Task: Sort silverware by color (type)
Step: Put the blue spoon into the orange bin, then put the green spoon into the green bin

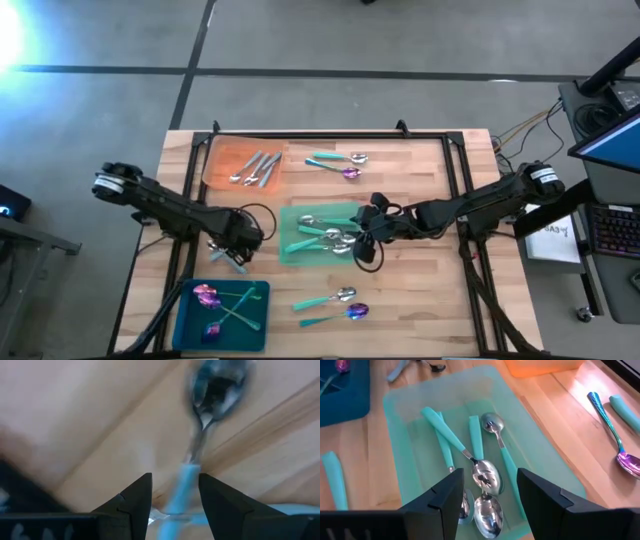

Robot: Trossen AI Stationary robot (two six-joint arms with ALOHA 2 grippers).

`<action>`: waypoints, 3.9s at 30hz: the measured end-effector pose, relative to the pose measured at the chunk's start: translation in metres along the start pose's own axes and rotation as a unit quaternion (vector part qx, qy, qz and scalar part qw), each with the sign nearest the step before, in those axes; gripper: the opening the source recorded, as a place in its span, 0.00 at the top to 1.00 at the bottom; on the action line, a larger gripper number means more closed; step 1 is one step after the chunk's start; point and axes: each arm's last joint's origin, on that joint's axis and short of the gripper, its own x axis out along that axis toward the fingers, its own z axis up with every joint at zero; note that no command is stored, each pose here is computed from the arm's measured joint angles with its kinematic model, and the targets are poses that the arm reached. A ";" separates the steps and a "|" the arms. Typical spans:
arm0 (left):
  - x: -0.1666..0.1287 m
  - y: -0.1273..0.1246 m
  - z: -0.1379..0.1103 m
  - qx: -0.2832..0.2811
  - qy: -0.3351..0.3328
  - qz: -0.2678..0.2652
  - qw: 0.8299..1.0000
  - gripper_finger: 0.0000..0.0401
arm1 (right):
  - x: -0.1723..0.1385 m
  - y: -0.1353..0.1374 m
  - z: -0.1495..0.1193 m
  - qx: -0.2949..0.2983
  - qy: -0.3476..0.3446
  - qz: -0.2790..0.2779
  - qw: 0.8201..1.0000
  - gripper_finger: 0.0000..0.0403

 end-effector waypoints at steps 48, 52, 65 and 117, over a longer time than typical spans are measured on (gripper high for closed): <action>-0.042 -0.026 0.036 -0.083 -0.423 0.015 0.902 0.98 | 0.000 -0.001 -0.002 0.021 0.010 -0.005 1.000 0.56; -0.046 -0.028 0.039 -0.102 -0.461 0.009 0.881 0.98 | 0.000 -0.001 -0.002 0.024 0.010 -0.005 1.000 0.56; -0.067 -0.034 0.046 -0.159 -0.556 -0.040 0.815 0.98 | 0.009 0.004 0.005 0.046 -0.042 -0.011 0.998 0.56; -0.075 0.045 0.136 -0.089 -0.477 -0.055 0.873 0.59 | 0.027 -0.088 0.036 -0.066 0.042 -0.152 0.985 0.56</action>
